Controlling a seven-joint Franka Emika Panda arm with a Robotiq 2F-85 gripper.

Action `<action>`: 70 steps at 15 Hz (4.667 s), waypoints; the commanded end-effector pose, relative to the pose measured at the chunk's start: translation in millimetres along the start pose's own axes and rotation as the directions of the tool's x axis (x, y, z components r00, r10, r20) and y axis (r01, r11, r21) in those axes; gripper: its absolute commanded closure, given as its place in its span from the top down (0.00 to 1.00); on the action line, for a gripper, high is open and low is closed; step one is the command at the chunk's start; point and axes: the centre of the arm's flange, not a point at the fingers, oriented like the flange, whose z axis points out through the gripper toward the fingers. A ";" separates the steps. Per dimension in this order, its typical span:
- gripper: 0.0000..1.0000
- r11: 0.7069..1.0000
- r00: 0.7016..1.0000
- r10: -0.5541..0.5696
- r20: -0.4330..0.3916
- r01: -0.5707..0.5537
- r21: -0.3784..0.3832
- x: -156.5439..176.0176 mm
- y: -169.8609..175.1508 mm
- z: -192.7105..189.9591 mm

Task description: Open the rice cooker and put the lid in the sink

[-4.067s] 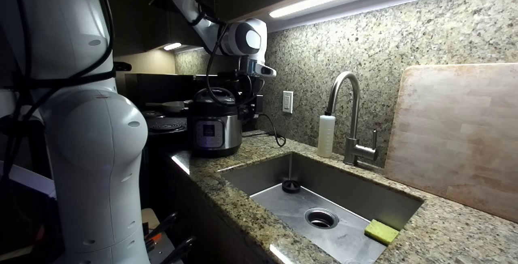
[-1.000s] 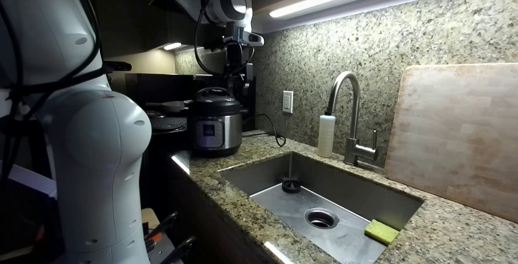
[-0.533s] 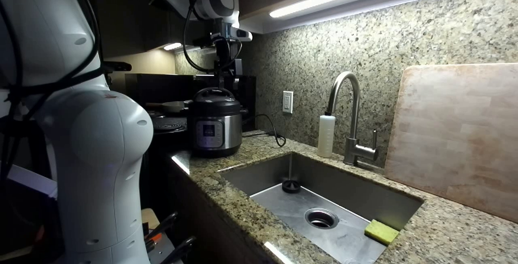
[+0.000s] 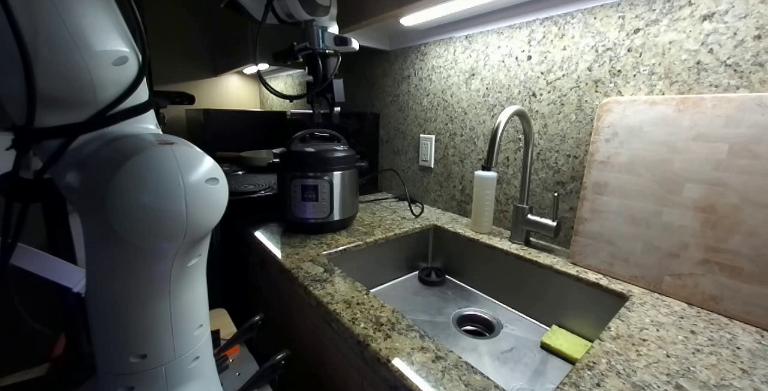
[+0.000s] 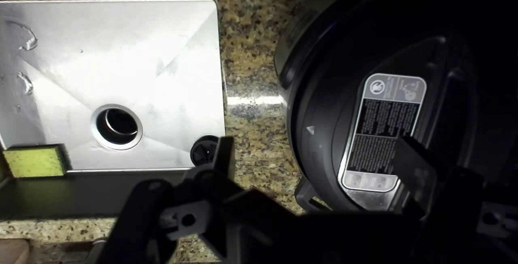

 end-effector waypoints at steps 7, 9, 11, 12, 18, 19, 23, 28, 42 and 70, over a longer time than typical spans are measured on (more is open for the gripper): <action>1.00 0.993 0.992 0.115 -0.046 -0.113 0.038 -34.9 -33.0 -18.2; 1.00 0.994 0.993 0.110 -0.046 -0.108 0.027 -41.8 -44.0 -19.3; 1.00 0.995 0.994 0.101 -0.043 -0.100 0.020 -44.8 -56.4 -17.5; 1.00 0.995 0.994 0.097 -0.042 -0.097 0.017 -46.4 -62.0 -16.9; 1.00 0.995 0.994 0.102 -0.043 -0.102 0.015 -44.5 -96.3 -14.4; 1.00 0.995 0.994 0.100 -0.044 -0.100 0.015 -43.1 -102.3 -14.2; 1.00 0.997 0.996 0.078 -0.042 -0.078 0.009 -35.4 -127.8 -7.9; 1.00 0.995 0.994 0.104 -0.036 -0.104 0.000 -18.0 -135.0 10.5; 0.75 0.989 0.988 0.150 0.030 -0.150 -0.022 7.7 -131.9 48.2; 0.09 0.988 0.987 0.153 -0.047 -0.153 0.005 6.0 -123.9 23.0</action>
